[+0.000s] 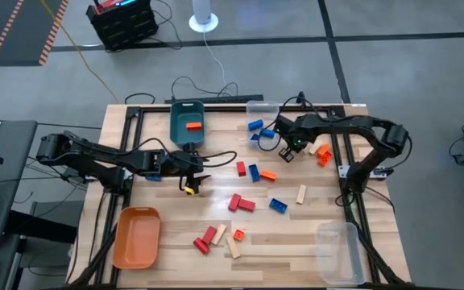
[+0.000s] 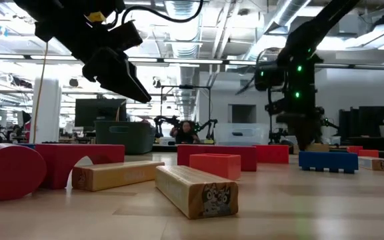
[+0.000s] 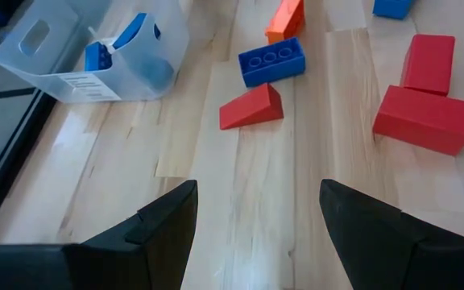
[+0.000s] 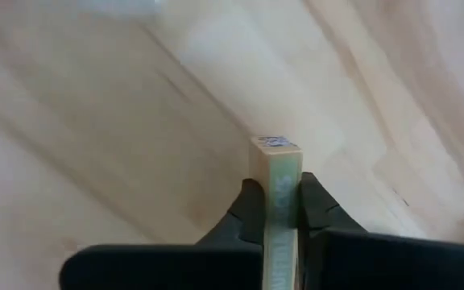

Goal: Sort blocks
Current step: Put the brown block into the bottom transparent bin

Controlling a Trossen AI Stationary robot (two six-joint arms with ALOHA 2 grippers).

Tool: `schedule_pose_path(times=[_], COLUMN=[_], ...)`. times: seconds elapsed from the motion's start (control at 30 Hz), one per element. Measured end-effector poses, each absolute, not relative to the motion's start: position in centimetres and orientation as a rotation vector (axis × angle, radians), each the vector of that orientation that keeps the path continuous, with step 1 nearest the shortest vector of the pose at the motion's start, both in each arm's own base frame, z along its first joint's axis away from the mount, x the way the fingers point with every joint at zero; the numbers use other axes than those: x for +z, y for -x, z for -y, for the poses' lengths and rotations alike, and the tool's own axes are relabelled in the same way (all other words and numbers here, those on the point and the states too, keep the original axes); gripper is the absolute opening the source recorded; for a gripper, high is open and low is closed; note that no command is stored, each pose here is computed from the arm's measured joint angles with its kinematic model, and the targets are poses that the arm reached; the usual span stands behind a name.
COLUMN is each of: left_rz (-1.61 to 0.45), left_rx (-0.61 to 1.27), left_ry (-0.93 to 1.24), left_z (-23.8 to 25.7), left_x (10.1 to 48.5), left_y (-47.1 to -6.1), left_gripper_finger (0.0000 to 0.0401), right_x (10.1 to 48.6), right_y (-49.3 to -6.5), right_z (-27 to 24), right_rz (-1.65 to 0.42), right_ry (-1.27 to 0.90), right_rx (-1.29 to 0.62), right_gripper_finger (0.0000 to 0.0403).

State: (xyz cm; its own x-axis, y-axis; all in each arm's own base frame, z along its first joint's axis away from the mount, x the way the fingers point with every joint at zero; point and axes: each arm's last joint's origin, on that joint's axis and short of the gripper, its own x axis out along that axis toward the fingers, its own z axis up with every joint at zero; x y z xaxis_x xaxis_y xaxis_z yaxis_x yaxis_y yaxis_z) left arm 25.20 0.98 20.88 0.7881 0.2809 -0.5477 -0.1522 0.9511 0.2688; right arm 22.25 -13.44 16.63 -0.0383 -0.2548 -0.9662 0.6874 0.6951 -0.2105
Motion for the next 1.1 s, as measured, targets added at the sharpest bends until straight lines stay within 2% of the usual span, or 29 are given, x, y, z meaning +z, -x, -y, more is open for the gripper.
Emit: schedule_pose_path(times=[0.13,0.3,0.43,0.67,0.77,0.93,1.1], left_rz=[-0.621,-0.557,-0.450,-0.271,-0.223,-0.181,-0.262], left_rx=[0.237,0.198,0.145,0.095,0.091,0.090,0.073], left_ry=[-0.196,-0.139,-0.124,-0.103,-0.090,-0.080,-0.080], left_z=[-1.0,-0.8,-0.7,-0.5,-0.5,-0.4,-0.2], left_x=[20.9,21.1,20.3,20.0,20.1,20.7,20.1], left_y=[-25.2,-25.7,-26.4,-28.1,-28.5,-28.5,-28.2], left_gripper_finger=[0.0254,0.0254,0.0254,0.0254,0.0254,0.0254,0.0254], right_x=[19.5,22.5,23.8,25.4,25.4,24.8,26.7], right_y=[-22.3,-23.4,-25.7,-31.2,-32.5,-33.2,-30.8], right_z=[11.4,8.0,5.5,1.6,0.3,-0.5,-1.7], right_rz=[-1.287,-1.070,-0.884,-0.431,-0.321,-0.304,-0.491], right_ry=[-0.366,-0.357,-0.316,-0.139,-0.084,-0.064,-0.153], right_rx=[-0.740,-0.546,-0.332,-0.099,-0.042,-0.019,-0.009], right_gripper_finger=[0.0021,0.0025,0.0025,0.0025,0.0025,0.0026,0.0024])
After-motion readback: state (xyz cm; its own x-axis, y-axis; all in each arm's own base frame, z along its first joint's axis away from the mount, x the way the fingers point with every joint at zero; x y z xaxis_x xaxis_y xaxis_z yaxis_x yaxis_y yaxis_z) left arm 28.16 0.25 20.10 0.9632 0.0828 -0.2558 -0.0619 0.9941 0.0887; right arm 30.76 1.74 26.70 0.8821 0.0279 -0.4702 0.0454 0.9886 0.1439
